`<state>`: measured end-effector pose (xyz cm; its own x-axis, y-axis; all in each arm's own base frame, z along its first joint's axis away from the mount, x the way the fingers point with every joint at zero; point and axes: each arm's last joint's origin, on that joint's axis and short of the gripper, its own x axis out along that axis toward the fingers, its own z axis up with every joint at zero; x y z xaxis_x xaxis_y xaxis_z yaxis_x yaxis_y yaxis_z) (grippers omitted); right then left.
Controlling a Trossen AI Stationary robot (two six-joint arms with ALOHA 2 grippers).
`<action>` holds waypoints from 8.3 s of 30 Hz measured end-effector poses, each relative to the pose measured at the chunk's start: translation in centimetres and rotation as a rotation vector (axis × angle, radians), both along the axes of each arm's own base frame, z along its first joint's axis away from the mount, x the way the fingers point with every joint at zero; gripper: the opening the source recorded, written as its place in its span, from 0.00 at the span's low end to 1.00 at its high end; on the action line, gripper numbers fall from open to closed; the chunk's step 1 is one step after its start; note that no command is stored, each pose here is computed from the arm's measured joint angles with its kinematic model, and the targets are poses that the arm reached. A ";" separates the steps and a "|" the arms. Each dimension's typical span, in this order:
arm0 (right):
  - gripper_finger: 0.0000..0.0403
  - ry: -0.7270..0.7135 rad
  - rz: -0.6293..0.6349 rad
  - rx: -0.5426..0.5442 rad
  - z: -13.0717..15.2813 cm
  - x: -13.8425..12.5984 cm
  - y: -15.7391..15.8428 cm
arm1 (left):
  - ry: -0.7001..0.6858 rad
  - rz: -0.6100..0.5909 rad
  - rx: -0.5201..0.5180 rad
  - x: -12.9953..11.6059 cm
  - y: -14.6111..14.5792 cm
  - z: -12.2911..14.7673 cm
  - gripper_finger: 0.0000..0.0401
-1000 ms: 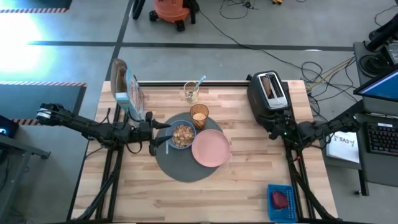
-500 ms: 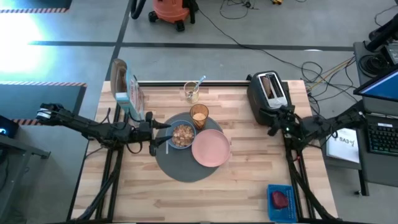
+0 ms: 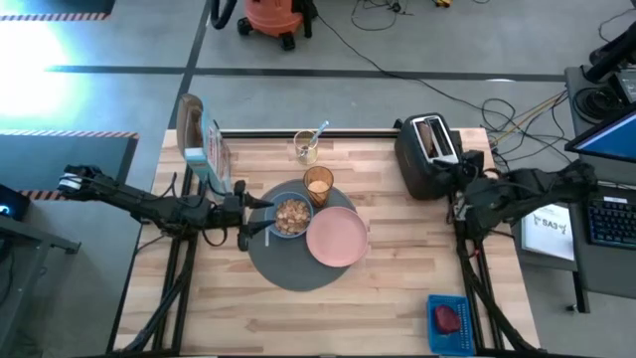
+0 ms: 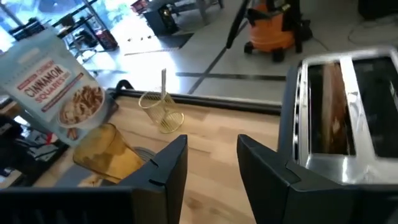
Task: Arrange a breakfast setting
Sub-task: Put the bread on the pink plate, then put the apple on the pink plate
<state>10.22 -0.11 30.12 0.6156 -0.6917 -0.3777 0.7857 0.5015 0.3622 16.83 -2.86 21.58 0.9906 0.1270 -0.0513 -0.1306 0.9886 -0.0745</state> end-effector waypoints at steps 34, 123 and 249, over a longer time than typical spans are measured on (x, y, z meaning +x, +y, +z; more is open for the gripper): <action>0.42 0.512 -0.285 0.271 4.5 4.4 -10.5 | 0.048 -0.133 -0.054 -0.4 -0.3 -0.3 0.53; 0.02 0.202 -0.125 0.237 7.5 2.3 -11.7 | 0.073 -0.177 -0.129 -1.1 -0.3 -0.3 0.53; 0.43 1.045 0.055 1.355 -10.0 7.4 21.6 | 0.015 -0.382 -0.040 -1.0 -1.2 0.3 0.53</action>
<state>17.66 21.47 20.17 -0.2454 0.4499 -0.8587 0.9407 0.3246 -0.0988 15.85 -4.02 21.84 0.9653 -0.2534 -0.0635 0.2452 0.9627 -0.1144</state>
